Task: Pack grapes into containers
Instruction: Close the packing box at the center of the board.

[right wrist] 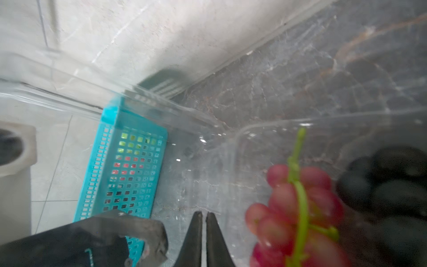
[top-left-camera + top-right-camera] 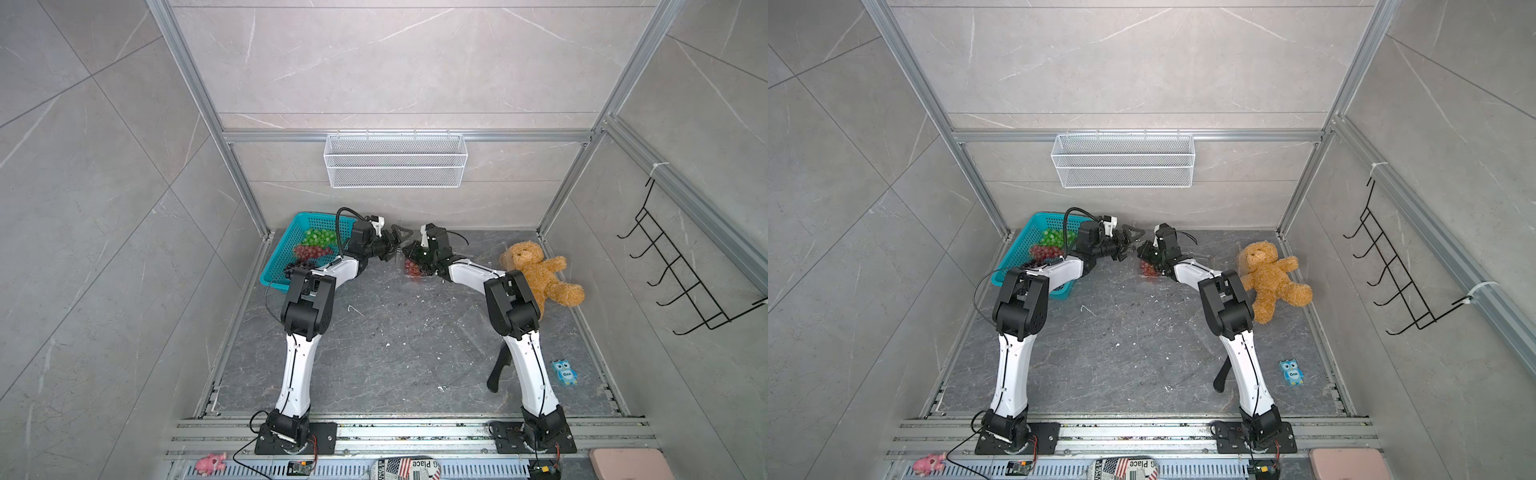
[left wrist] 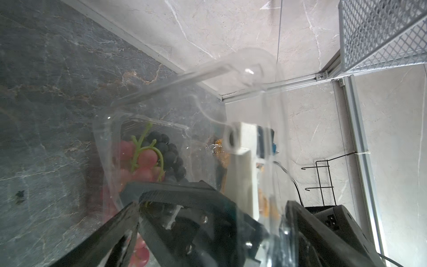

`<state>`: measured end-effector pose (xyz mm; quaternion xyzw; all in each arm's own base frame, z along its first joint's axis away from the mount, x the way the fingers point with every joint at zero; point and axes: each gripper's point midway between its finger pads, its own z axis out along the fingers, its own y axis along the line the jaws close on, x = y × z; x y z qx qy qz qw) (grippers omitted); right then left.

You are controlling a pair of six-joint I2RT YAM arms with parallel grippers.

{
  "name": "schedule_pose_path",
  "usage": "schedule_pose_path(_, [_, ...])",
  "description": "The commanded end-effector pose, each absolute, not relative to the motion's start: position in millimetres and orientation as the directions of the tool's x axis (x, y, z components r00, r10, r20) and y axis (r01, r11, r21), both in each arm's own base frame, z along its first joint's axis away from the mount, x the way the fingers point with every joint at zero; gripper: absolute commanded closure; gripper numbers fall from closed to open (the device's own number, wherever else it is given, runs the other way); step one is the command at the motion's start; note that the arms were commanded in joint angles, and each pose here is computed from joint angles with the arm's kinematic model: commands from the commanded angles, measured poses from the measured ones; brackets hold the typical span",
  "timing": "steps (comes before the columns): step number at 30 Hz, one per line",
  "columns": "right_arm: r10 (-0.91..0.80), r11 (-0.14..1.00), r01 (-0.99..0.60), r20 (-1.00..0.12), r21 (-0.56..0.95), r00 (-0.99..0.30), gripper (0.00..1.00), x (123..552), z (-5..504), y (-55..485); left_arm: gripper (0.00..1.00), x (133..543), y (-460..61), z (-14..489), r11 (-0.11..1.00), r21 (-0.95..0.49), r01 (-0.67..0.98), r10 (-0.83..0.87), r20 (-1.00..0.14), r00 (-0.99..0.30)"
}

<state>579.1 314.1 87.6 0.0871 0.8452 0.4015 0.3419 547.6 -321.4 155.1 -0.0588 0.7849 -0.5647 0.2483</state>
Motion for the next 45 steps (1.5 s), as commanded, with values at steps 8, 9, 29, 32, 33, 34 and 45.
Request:
schedule_pose_path(8, [0.419, 0.611, -0.169, -0.496, 0.774, -0.760, 0.89, 559.8, 109.6, 329.6, 0.00, 546.4, -309.1, 165.4, 0.394, -0.898, 0.195, -0.390, -0.356, -0.849])
schedule_pose_path(9, [0.418, 0.607, -0.175, -0.499, 0.775, -0.759, 0.89, 559.1, 111.7, 330.4, 0.00, 546.6, -308.2, 165.3, 0.396, -0.898, 0.194, -0.392, -0.356, -0.848])
schedule_pose_path(29, [0.417, 0.558, -0.222, -0.501, 0.800, -0.758, 0.90, 554.7, 121.6, 344.2, 0.00, 549.8, -316.0, 175.6, 0.343, -0.920, 0.190, -0.408, -0.328, -0.852])
schedule_pose_path(32, [0.417, 0.546, -0.239, -0.508, 0.803, -0.754, 0.89, 553.7, 125.1, 346.6, 0.00, 549.4, -319.4, 177.1, 0.333, -0.924, 0.186, -0.407, -0.319, -0.856])
schedule_pose_path(33, [0.417, 0.542, -0.243, -0.509, 0.804, -0.753, 0.90, 553.8, 126.5, 347.0, 0.00, 549.7, -319.5, 177.8, 0.330, -0.926, 0.184, -0.410, -0.316, -0.855])
schedule_pose_path(34, [0.416, 0.541, -0.245, -0.510, 0.804, -0.753, 0.89, 554.0, 127.8, 347.8, 0.00, 549.9, -319.4, 178.9, 0.329, -0.926, 0.184, -0.412, -0.316, -0.855])
schedule_pose_path(45, [0.410, 0.557, -0.226, -0.502, 0.799, -0.762, 0.89, 556.6, 117.0, 346.5, 0.00, 544.8, -308.4, 183.6, 0.470, -0.869, 0.155, -0.369, -0.353, -0.860])
